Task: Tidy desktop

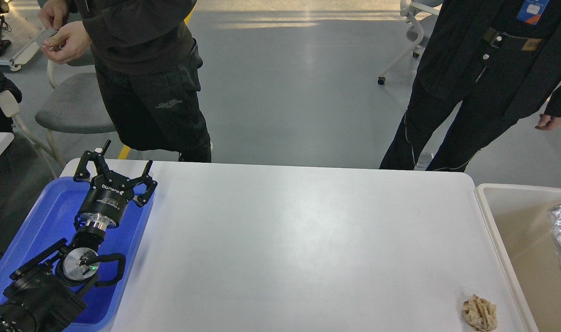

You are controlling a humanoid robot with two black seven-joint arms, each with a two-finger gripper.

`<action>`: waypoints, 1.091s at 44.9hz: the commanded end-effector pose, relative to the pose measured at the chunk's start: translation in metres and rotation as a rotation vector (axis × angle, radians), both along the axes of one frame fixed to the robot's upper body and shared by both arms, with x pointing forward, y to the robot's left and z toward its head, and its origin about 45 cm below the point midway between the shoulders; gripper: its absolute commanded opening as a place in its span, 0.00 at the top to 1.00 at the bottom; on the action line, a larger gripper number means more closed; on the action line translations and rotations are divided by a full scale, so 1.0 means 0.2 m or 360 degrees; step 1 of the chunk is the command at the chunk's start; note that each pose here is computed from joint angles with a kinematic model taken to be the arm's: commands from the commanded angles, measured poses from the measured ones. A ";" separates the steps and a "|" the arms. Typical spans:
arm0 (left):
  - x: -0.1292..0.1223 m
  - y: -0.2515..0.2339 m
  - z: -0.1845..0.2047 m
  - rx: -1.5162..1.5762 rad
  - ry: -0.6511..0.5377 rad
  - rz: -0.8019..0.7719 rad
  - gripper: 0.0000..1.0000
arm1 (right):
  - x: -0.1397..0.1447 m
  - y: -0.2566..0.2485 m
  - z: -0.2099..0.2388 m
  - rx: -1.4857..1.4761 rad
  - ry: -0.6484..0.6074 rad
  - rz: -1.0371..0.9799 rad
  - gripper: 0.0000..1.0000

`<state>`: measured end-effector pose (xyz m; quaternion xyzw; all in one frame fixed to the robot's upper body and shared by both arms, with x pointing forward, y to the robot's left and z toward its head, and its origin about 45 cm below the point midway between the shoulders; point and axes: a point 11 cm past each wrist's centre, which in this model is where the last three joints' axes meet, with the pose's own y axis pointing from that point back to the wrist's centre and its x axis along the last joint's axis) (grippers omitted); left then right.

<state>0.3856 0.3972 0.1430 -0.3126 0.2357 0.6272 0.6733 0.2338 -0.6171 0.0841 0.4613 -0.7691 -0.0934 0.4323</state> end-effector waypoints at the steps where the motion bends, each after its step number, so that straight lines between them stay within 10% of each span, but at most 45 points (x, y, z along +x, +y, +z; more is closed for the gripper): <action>1: 0.00 0.00 0.00 0.0000 0.0000 0.0000 0.00 | -0.04 0.07 -0.13 -0.0012 0.0026 -0.0046 1.00; 17: 0.00 0.00 0.00 0.0000 0.0000 0.0000 0.00 | -0.04 0.08 -0.14 -0.0002 0.0014 -0.0071 1.00; 21: 0.00 0.00 0.00 0.0000 -0.0001 0.0000 0.00 | -0.05 0.05 -0.13 -0.0041 0.0014 -0.0097 0.48; 28: 0.00 0.00 0.00 0.0000 0.0000 0.0000 0.00 | -0.07 0.00 -0.09 -0.0131 -0.0002 -0.0145 0.08; 49: 0.00 0.00 0.00 0.0000 0.0000 0.0000 0.00 | 0.08 0.00 0.01 -0.0183 -0.0088 -0.0112 0.00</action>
